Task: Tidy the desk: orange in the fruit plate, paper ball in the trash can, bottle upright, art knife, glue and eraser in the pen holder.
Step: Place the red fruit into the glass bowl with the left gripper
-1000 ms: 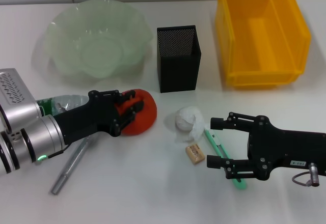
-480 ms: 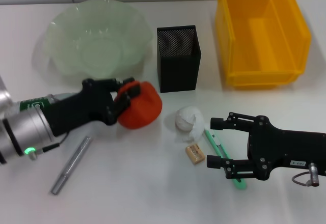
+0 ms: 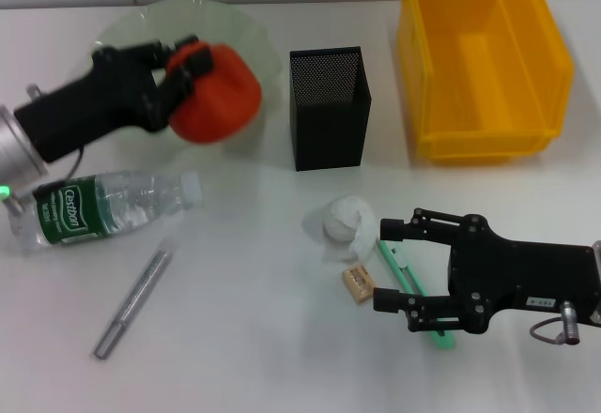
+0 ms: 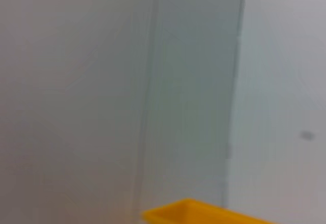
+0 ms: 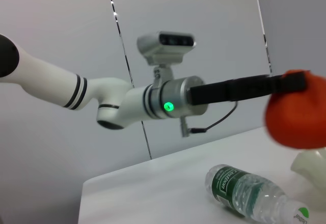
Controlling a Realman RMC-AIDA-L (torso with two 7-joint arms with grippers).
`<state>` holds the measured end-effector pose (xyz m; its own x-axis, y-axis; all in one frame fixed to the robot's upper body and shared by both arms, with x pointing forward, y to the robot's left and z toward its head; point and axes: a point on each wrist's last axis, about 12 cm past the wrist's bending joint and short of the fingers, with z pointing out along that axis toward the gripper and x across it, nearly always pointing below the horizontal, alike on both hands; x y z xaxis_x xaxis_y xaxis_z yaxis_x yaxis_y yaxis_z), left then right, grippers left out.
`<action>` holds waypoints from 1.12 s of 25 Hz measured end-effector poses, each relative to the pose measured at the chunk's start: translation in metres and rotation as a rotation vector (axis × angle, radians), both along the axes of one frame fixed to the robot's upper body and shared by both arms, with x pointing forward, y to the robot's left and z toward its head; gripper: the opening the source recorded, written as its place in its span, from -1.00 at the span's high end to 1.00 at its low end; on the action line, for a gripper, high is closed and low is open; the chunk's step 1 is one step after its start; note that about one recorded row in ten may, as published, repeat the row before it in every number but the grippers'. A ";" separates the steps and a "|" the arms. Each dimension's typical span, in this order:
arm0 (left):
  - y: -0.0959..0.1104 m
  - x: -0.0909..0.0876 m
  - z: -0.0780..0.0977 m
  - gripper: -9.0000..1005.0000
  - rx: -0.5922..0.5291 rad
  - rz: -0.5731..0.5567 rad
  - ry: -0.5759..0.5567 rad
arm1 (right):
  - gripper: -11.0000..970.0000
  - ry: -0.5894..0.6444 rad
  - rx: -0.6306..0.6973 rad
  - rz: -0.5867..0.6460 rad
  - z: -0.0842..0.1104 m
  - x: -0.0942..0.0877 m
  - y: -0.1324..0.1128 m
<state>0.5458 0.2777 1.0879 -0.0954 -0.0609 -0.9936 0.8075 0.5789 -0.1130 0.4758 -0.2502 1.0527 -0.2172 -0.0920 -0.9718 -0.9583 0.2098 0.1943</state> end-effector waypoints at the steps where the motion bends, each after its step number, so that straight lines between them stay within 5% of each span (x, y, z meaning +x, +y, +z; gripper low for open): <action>1: 0.001 0.005 0.002 0.67 0.014 0.018 -0.005 | -0.58 0.002 0.000 0.000 0.000 0.000 0.001; 9: -0.003 0.043 0.002 0.67 0.085 0.214 0.031 | -0.57 -0.005 0.009 -0.011 -0.001 0.001 0.002; 14: -0.006 0.052 -0.004 0.68 0.127 0.256 0.068 | -0.57 -0.005 0.009 -0.011 -0.001 0.001 0.002; 28: -0.004 0.046 -0.006 -0.14 0.103 0.240 0.073 | -0.55 -0.008 0.010 -0.009 0.000 0.002 0.002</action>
<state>0.5920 0.2732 1.0820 -0.1622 0.0106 -0.9867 0.6380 0.7640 -0.0967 0.4777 -0.2481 1.0523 -0.2106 -0.0803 -0.9743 -0.9578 0.2165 0.1892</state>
